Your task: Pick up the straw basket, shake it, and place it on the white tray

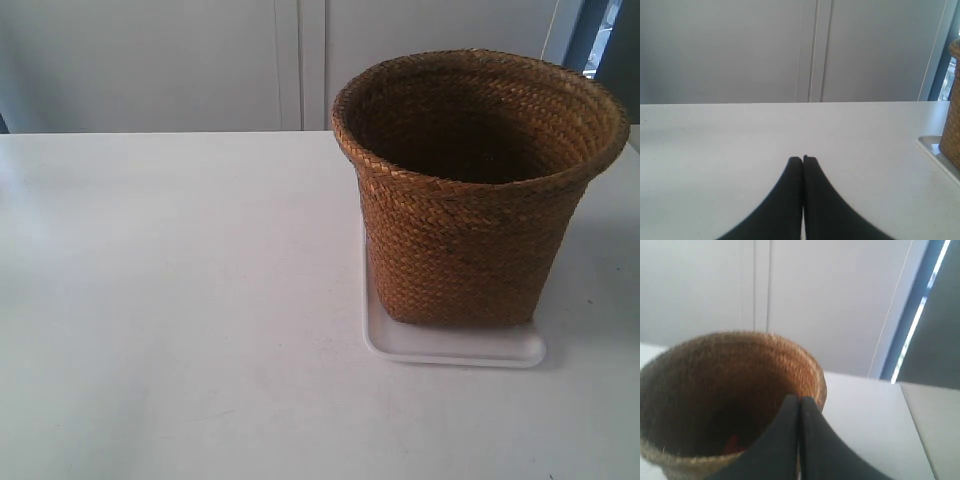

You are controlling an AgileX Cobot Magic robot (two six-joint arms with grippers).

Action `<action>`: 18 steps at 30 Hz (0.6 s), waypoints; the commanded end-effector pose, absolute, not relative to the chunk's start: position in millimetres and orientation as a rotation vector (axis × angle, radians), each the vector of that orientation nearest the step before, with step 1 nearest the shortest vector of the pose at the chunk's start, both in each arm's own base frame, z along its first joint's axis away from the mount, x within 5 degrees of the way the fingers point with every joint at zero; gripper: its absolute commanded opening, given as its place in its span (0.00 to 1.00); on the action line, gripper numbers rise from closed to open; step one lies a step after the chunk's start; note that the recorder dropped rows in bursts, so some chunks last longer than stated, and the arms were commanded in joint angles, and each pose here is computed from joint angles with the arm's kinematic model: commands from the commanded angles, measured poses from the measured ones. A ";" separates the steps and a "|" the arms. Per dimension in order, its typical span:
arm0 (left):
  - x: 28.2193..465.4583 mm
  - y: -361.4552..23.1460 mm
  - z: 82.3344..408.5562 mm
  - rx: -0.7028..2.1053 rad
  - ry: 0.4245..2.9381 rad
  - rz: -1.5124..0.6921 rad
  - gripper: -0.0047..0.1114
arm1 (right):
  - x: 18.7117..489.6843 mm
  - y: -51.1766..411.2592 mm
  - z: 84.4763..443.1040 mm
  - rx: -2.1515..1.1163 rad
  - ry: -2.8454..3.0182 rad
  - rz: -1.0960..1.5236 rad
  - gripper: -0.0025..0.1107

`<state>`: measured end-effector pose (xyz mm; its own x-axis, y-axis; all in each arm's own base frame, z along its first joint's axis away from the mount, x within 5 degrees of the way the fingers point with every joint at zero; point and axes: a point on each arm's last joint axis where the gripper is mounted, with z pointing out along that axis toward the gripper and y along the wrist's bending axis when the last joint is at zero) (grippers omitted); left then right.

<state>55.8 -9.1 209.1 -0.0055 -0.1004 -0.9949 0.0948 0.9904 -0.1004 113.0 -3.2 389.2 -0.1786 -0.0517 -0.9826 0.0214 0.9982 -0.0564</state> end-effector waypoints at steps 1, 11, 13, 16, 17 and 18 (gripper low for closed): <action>55.6 -9.3 208.0 -0.013 1.570 -0.164 0.04 | 112.2 -6.5 351.0 0.040 1.530 -0.051 0.02; 55.6 -9.3 208.0 -0.013 1.570 -0.164 0.04 | 73.2 -9.4 256.5 0.114 1.444 -0.080 0.02; 55.6 -9.3 208.0 -0.013 1.570 -0.164 0.04 | 67.5 -8.6 241.1 0.119 1.440 -0.074 0.02; 55.6 -9.3 208.0 -0.013 1.570 -0.164 0.04 | 62.2 -7.9 219.0 0.131 1.442 -0.061 0.02; 55.6 -9.3 208.0 -0.013 1.570 -0.164 0.04 | 60.4 -7.7 219.8 0.130 1.427 -0.061 0.02; 55.6 -9.3 208.0 -0.013 1.570 -0.164 0.04 | 59.6 -7.8 213.8 0.143 1.487 -0.056 0.02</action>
